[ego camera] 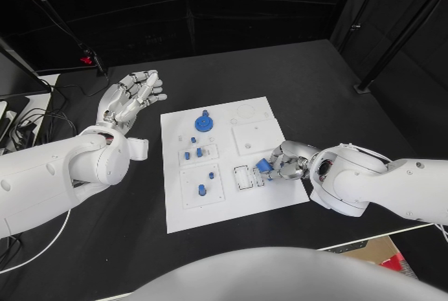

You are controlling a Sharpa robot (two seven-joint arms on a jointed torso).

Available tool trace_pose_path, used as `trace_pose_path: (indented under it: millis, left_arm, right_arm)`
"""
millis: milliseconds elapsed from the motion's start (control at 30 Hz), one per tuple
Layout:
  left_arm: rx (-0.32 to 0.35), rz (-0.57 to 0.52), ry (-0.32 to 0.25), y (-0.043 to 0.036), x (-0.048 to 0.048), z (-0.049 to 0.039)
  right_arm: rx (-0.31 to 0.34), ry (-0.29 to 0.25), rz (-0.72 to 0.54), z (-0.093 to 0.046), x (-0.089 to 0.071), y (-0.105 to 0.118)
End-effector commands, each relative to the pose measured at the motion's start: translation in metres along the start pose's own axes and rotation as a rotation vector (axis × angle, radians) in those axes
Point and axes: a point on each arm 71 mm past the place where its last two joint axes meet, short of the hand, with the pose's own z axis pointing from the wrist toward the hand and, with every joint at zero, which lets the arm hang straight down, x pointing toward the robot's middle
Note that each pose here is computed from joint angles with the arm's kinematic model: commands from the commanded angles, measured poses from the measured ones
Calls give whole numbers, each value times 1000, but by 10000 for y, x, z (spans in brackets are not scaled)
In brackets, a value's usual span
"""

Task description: Assemble the parts on the task board

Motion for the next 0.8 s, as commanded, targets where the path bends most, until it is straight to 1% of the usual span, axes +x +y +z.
trace_pose_path:
  millis: [33,200,300,500,633,800]
  left_arm:
    - [82,-7,8,-64,6,-2]
    - [80,-8,8,-57,5,-4]
    - [79,-8,8,-52,5,-4]
    - [77,-8,8,-45,9,0]
    - [77,-7,9,-42,15,6]
    - [76,-8,11,-38,30,16]
  right_arm:
    - [-6,-17,182,-44,-11,7]
    - [3,-23,286,-110,-27,-15]
    - [6,-37,358,-166,-52,-43]
    - [-11,-54,447,-253,-95,-66]
    - [-27,-58,470,-294,-135,-47]
    - [-57,-33,454,-285,-155,10]
